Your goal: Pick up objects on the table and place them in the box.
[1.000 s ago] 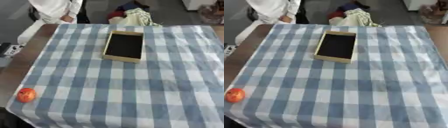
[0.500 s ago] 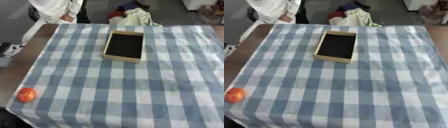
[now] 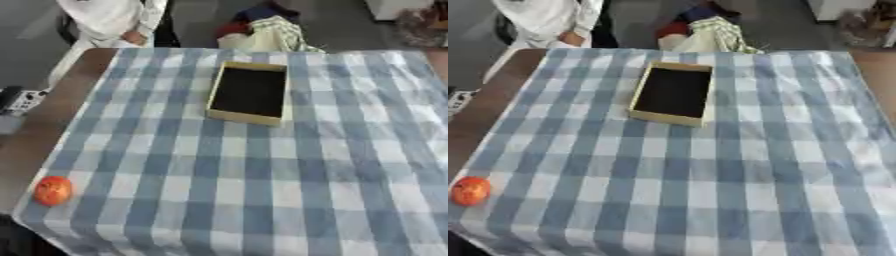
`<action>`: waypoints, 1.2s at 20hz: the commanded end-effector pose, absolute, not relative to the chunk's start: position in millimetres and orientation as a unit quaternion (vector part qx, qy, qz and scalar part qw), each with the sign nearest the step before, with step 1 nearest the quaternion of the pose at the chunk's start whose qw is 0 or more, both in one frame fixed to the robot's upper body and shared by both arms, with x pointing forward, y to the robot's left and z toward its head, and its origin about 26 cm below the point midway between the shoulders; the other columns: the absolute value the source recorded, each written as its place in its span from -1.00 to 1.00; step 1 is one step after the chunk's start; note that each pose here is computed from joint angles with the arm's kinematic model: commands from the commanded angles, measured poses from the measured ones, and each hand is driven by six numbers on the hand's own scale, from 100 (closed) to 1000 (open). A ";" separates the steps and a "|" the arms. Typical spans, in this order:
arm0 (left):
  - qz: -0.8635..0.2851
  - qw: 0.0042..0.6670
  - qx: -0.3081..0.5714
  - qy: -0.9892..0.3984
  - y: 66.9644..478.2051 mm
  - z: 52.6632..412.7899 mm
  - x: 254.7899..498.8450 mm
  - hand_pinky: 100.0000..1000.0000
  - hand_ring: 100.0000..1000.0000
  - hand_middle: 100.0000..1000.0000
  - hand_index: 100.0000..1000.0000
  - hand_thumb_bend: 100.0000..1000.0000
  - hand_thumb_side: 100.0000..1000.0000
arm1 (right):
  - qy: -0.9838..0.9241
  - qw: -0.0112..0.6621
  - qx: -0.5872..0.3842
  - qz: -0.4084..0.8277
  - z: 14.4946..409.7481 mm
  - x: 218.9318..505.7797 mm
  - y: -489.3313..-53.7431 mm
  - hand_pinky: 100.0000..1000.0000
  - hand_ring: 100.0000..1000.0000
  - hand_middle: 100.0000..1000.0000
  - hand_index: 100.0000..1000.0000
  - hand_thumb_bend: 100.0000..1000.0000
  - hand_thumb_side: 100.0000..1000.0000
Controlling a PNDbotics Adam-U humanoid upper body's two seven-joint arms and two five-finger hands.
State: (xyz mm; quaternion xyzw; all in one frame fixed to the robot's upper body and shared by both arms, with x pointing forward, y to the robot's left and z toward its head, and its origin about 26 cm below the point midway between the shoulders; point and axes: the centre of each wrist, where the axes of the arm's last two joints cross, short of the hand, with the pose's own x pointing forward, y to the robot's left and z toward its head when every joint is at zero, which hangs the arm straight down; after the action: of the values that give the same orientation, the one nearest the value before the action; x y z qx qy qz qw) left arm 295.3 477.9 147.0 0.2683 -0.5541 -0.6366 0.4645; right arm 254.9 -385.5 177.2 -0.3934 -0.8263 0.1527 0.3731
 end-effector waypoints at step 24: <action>-0.764 0.396 0.232 -0.453 483.1 169.3 307.0 0.59 0.76 0.65 0.93 -0.68 -0.05 | -0.833 0.356 -0.396 0.150 187.1 254.4 -383.4 0.34 0.34 0.42 0.38 -1.00 0.46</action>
State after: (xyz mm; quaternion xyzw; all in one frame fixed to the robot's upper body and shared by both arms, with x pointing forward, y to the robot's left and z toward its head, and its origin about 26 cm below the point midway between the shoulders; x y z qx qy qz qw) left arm 306.7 477.0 146.2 0.2678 -0.5107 -0.6773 0.4569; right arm 255.2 -384.8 176.6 -0.3927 -0.8270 0.1488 0.3738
